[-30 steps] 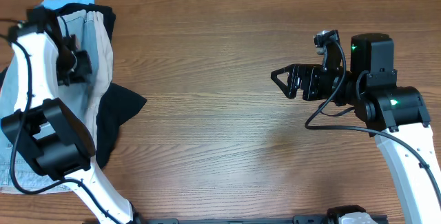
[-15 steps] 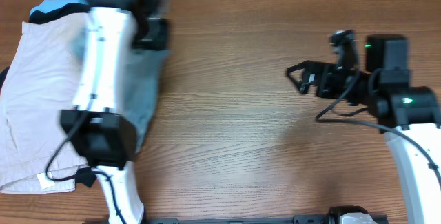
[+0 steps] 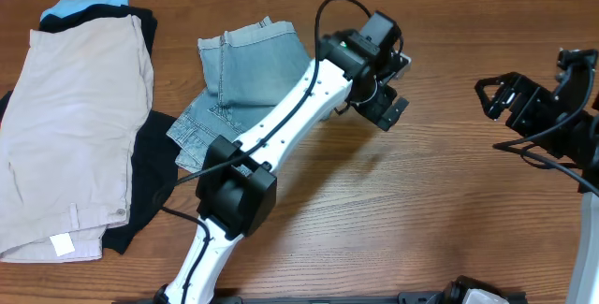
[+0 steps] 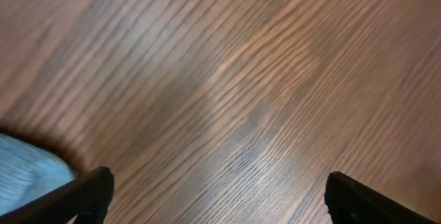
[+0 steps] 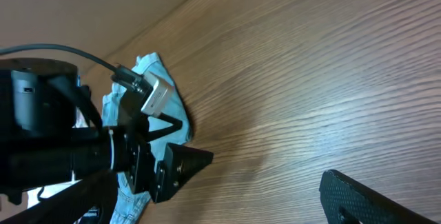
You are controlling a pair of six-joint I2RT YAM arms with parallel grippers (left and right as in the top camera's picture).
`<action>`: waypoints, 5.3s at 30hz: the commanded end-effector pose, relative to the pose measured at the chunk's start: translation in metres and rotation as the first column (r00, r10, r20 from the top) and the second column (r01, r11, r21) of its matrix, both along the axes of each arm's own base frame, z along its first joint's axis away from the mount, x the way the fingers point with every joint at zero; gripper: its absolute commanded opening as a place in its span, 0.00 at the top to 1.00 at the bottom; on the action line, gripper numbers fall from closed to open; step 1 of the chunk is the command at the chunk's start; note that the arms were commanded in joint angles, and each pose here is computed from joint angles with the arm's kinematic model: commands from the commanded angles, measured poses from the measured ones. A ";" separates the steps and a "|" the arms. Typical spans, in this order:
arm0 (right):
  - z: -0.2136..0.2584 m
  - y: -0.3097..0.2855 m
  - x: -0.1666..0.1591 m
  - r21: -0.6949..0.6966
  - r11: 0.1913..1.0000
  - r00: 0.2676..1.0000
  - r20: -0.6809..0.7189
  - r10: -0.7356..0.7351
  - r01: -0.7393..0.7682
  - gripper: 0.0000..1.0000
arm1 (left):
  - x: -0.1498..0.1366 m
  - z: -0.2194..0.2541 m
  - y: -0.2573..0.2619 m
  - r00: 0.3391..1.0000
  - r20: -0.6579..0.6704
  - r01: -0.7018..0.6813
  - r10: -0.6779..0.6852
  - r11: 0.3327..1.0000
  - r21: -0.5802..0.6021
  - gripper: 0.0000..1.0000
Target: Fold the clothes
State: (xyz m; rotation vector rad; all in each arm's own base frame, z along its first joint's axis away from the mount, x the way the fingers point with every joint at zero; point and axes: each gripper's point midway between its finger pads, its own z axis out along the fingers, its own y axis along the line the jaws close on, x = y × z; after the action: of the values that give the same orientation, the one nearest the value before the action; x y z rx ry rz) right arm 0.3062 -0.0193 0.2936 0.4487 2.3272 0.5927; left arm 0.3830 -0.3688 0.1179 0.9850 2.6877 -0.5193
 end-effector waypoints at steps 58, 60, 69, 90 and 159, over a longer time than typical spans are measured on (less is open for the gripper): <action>-0.204 0.364 0.044 0.045 0.819 0.788 -0.246 0.564 -0.572 0.09 | 0.047 0.088 0.413 0.707 -0.072 -0.691 0.704 0.708 0.146 0.00; -0.217 0.369 0.041 0.047 0.831 0.793 -0.273 0.544 -0.554 0.09 | 0.047 0.088 0.413 0.707 -0.071 -0.691 0.704 0.708 0.146 0.00; -0.280 0.366 0.030 -0.013 0.925 0.838 -0.429 0.337 -0.379 0.14 | 0.048 0.088 0.413 0.708 -0.069 -0.690 0.703 0.709 0.144 0.00; -0.270 0.279 0.050 -0.054 0.973 0.816 -0.556 0.156 -0.223 0.96 | 0.049 0.088 0.413 0.709 -0.065 -0.691 0.703 0.709 0.141 0.00; -0.005 0.271 -0.008 -0.410 0.766 0.868 -0.252 0.427 -0.496 0.96 | 0.057 0.107 0.399 0.763 -0.036 -0.645 0.646 0.764 0.023 0.04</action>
State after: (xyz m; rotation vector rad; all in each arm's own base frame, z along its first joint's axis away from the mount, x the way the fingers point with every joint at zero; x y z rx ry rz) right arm 0.3064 0.2610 0.2236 -0.3834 2.7413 0.0313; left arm 0.4469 0.0434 0.1789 -0.1267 2.9389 -0.3357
